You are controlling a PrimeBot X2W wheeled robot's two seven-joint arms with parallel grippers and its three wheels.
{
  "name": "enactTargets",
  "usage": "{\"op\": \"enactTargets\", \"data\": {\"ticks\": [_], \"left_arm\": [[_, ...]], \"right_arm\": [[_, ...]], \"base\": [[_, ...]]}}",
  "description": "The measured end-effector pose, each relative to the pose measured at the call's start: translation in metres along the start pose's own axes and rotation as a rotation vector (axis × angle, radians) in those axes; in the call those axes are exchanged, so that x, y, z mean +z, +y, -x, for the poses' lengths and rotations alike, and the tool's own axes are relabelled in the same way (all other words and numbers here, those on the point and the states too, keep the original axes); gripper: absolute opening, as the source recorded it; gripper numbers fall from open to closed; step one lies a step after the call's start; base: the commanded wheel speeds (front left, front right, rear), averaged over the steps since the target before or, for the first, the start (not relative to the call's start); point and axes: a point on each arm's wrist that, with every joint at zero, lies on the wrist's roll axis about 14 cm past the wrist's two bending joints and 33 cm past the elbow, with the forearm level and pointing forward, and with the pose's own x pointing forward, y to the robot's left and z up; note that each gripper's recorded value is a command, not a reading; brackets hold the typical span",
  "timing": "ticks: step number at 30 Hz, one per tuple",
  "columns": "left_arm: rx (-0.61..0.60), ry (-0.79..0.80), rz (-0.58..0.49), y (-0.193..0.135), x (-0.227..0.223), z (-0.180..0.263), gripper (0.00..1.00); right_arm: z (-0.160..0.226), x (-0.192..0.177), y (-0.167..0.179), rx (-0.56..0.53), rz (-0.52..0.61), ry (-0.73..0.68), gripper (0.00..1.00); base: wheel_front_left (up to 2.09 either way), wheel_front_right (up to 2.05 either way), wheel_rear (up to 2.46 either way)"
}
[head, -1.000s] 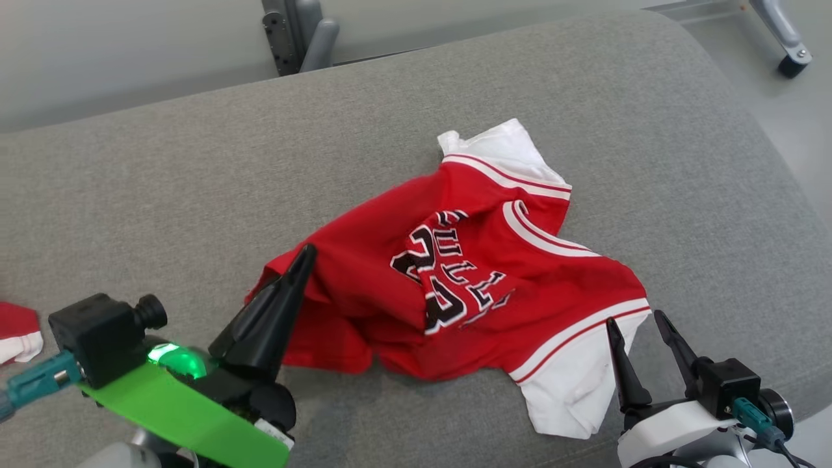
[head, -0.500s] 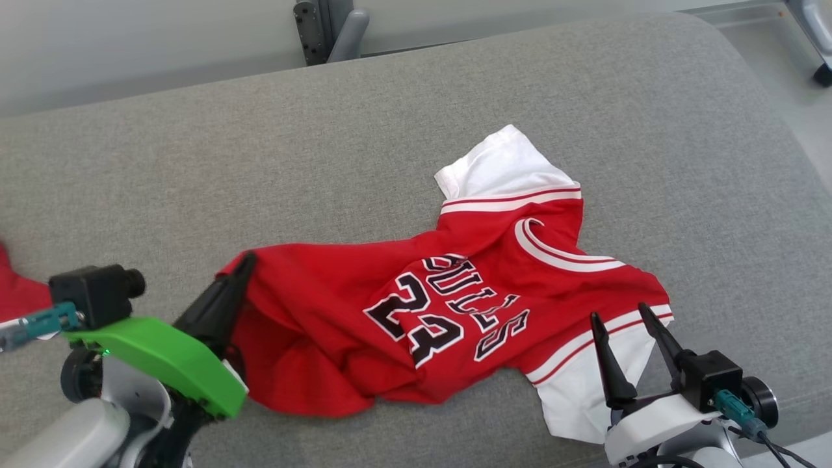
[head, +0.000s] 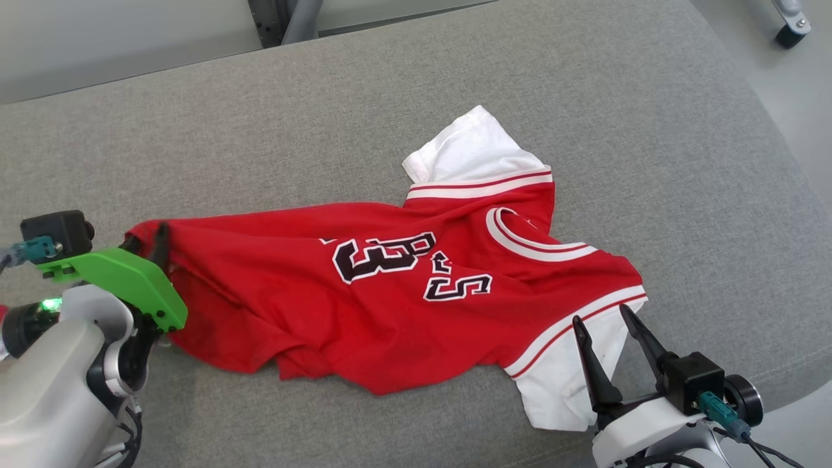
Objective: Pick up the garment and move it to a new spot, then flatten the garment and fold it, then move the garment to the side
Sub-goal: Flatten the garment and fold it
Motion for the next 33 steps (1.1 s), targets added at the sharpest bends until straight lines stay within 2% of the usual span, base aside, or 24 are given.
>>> {"op": "enactTargets", "data": {"ticks": [2,5,10,13,19,22,29,33], "left_arm": [[-0.022,-0.002,0.023,-0.008,-0.004,-0.001,1.00],[-0.052,-0.015,-0.002,-0.015,-0.005,0.003,1.00],[-0.091,-0.030,-0.015,-0.019,-0.017,0.031,1.00],[-0.163,-0.051,-0.006,-0.041,-0.018,0.056,1.00],[-0.295,0.012,-0.075,-0.089,-0.037,0.097,1.00],[-0.308,0.086,-0.185,-0.092,-0.059,0.101,1.00],[-0.332,0.189,-0.417,-0.091,-0.079,0.093,1.00],[-0.347,0.234,-0.492,-0.092,-0.087,0.092,1.00]], "right_arm": [[0.001,0.000,0.000,-0.001,0.002,-0.001,1.00],[0.004,0.000,-0.001,-0.005,0.003,0.000,1.00],[0.009,0.000,-0.001,-0.006,0.001,-0.006,1.00],[0.010,0.003,-0.003,-0.010,0.001,-0.015,1.00],[0.007,0.000,0.006,0.020,-0.001,-0.007,1.00],[0.003,0.001,0.011,0.035,-0.001,-0.007,1.00],[0.001,0.004,0.006,0.018,-0.009,-0.019,1.00],[0.005,0.001,0.001,-0.001,-0.022,-0.010,1.00]], "base": [[0.00,0.00,0.00],[0.00,0.00,0.00],[0.00,0.00,0.00],[0.00,0.00,0.00],[0.00,0.00,0.00],[0.00,0.00,0.00],[0.00,0.00,0.00],[0.00,0.00,0.00]]}}
